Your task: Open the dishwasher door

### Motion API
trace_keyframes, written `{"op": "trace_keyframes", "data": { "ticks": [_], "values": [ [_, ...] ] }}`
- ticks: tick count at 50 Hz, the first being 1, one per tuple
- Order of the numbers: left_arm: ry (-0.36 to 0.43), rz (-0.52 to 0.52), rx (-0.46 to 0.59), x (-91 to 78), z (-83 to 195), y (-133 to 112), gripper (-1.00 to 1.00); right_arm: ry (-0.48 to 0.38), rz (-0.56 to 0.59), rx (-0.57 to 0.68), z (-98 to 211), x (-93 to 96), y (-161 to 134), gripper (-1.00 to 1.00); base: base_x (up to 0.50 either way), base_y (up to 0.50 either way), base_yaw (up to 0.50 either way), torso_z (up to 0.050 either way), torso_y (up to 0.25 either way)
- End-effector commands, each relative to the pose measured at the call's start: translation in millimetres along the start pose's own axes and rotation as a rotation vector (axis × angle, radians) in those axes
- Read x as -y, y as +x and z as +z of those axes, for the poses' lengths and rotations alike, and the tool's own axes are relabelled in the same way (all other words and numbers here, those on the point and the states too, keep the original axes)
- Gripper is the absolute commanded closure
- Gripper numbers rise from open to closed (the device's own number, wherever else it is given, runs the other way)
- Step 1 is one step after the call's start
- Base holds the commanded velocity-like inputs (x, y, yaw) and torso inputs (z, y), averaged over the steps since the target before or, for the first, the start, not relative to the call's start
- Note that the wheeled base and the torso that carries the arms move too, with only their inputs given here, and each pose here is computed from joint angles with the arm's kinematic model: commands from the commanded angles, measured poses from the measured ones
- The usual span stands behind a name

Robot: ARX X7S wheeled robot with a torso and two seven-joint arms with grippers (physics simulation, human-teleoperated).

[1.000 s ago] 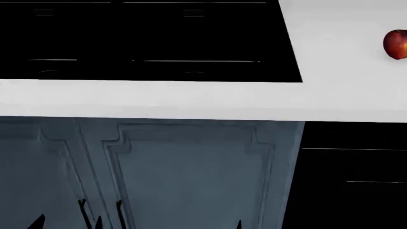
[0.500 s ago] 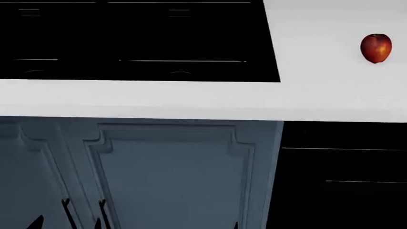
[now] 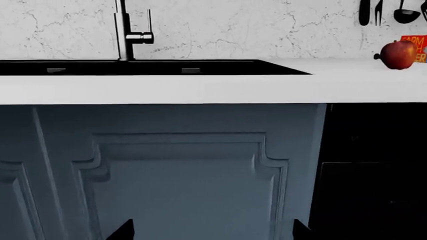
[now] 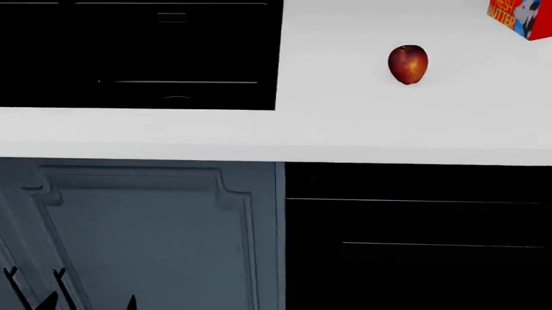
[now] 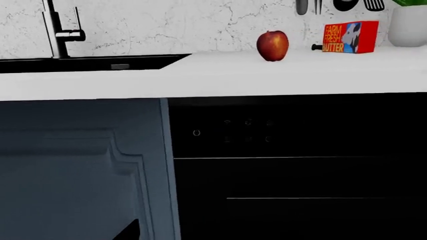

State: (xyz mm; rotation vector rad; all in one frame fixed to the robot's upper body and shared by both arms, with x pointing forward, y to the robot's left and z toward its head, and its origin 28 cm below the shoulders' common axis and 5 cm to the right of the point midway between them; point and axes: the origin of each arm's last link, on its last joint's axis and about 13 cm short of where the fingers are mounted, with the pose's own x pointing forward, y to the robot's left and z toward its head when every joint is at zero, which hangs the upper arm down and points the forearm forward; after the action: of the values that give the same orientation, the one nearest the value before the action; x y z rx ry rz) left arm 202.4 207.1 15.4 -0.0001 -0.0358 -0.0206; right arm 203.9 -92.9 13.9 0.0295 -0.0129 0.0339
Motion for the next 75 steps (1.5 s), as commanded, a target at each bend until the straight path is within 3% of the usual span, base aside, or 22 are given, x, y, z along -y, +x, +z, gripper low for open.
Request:
{"op": "trace_keyframes", "data": {
  "ticks": [1,12,20,75],
  "values": [
    [-0.005,0.002,0.006,-0.7,0.1,-0.2,-1.0,0.009,0.004,0.002,2.6,-0.8,-0.7,-1.0,0.0,-0.5,0.0,0.0,0.0],
    [-0.038,0.007,0.007,-1.6,-0.3,-2.0,-1.0,0.008,0.001,0.009,4.0,-2.1,-1.0,-1.0,0.0,-0.45,0.0,0.0,0.0],
    [-0.012,0.036,-0.006,-2.7,2.0,-1.3,-1.0,-0.001,-0.013,0.01,2.9,-1.1,-1.5,-1.0,0.0,0.0,0.0,-0.004,0.0],
    [-0.043,0.008,0.024,-0.3,6.7,-5.5,-1.0,0.009,-0.032,-0.025,-3.9,0.8,-5.4,-1.0,0.0,0.0,0.0,-0.05,0.0]
  ]
}}
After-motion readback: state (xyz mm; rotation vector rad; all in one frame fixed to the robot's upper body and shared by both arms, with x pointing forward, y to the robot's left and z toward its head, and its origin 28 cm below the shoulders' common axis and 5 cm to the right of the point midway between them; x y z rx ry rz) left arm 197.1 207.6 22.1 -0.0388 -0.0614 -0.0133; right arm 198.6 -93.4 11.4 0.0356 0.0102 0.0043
